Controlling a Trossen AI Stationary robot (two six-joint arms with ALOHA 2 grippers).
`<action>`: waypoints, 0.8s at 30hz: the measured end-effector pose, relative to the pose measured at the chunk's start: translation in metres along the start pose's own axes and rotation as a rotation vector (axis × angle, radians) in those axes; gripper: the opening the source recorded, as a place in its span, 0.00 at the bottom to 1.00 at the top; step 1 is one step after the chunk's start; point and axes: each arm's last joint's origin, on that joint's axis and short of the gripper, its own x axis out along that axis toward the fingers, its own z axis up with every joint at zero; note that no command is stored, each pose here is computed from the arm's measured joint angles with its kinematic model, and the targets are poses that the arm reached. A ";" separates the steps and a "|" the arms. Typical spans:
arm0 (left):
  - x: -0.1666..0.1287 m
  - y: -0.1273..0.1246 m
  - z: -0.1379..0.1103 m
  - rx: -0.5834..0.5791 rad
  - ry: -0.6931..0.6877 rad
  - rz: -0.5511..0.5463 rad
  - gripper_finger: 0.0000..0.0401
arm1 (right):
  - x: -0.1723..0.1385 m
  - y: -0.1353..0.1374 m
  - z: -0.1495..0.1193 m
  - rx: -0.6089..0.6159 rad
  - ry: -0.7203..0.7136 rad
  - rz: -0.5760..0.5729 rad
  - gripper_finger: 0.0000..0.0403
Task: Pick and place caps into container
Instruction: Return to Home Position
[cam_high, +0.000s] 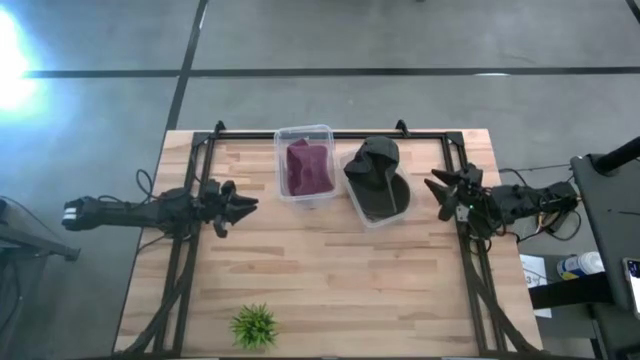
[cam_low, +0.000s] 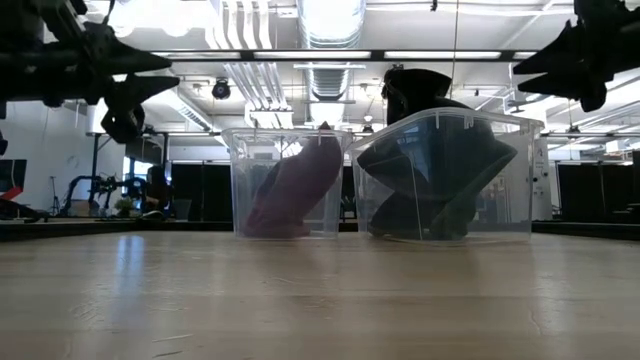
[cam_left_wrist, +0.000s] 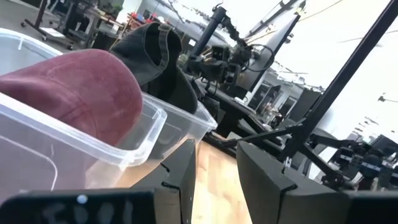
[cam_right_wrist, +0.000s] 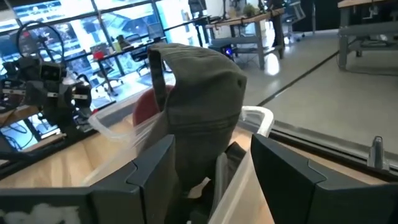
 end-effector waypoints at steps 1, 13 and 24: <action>0.000 0.000 0.000 0.000 -0.001 0.000 0.28 | 0.000 0.000 0.000 0.000 0.002 0.004 0.51; 0.000 0.004 -0.007 0.002 0.042 0.022 0.28 | 0.000 0.000 0.000 0.000 0.002 0.005 0.51; -0.012 -0.004 -0.001 0.393 0.006 -0.187 0.27 | 0.000 0.000 0.000 0.000 0.003 0.006 0.51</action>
